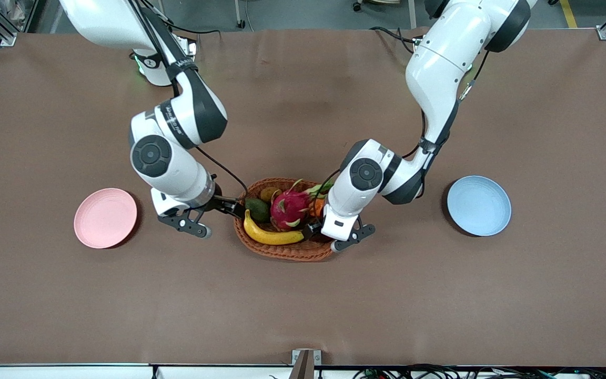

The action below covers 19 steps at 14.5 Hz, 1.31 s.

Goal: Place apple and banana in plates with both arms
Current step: 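Close the left gripper on the apple while the right gripper grasps the banana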

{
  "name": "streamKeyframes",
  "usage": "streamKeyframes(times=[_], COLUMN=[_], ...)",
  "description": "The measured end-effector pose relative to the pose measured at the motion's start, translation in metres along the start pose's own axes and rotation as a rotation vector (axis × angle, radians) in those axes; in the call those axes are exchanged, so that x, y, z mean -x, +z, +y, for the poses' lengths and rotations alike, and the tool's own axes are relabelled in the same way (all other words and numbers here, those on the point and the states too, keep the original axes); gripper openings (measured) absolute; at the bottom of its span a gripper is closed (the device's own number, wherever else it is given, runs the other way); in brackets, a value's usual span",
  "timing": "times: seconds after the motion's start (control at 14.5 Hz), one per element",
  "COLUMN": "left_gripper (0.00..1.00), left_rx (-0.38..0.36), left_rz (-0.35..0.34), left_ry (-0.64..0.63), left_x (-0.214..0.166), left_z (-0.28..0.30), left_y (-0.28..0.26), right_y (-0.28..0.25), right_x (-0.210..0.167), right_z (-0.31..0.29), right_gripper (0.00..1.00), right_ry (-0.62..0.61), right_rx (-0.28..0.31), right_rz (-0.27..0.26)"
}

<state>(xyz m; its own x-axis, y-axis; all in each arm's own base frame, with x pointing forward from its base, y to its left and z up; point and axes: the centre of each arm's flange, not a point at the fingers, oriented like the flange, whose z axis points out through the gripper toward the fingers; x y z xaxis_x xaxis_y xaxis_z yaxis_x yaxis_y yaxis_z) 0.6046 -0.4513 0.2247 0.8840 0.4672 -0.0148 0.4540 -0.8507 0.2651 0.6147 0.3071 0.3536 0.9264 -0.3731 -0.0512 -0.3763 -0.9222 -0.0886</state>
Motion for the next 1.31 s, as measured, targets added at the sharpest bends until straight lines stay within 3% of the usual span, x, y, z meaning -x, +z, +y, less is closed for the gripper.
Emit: streamKeyframes(times=[0.28,0.34,0.55,0.9,1.1,1.31], left_gripper=[0.97,0.89,0.84,0.83,0.83,0.83], left_rx=[-0.030,-0.032,-0.030,-0.018,-0.039,-0.081], left_rz=[0.016,0.018,0.023,0.036,0.037,0.033], left_ry=[0.017,0.020,0.021,0.023,0.027,0.027], left_x=[0.006,0.007,0.006,0.002,-0.002,-0.007], left_z=[-0.003,-0.003,-0.002,0.003,0.012,0.019], left_y=[0.014,0.015,0.013,0.005,-0.026,-0.087], right_y=[0.039,0.051,0.082,0.098,0.100,0.104], right_x=[0.004,0.008,0.013,0.011,0.012,0.014], right_z=[-0.011,-0.014,-0.020,-0.019,-0.019,-0.021], right_gripper=[1.00,1.00,0.97,0.82,0.74,0.73], right_ry=[-0.010,-0.016,-0.025,-0.022,-0.022,-0.025], right_rx=[0.007,0.011,0.017,0.024,0.026,0.029], right_rz=[0.000,-0.002,-0.002,-0.003,-0.004,-0.008])
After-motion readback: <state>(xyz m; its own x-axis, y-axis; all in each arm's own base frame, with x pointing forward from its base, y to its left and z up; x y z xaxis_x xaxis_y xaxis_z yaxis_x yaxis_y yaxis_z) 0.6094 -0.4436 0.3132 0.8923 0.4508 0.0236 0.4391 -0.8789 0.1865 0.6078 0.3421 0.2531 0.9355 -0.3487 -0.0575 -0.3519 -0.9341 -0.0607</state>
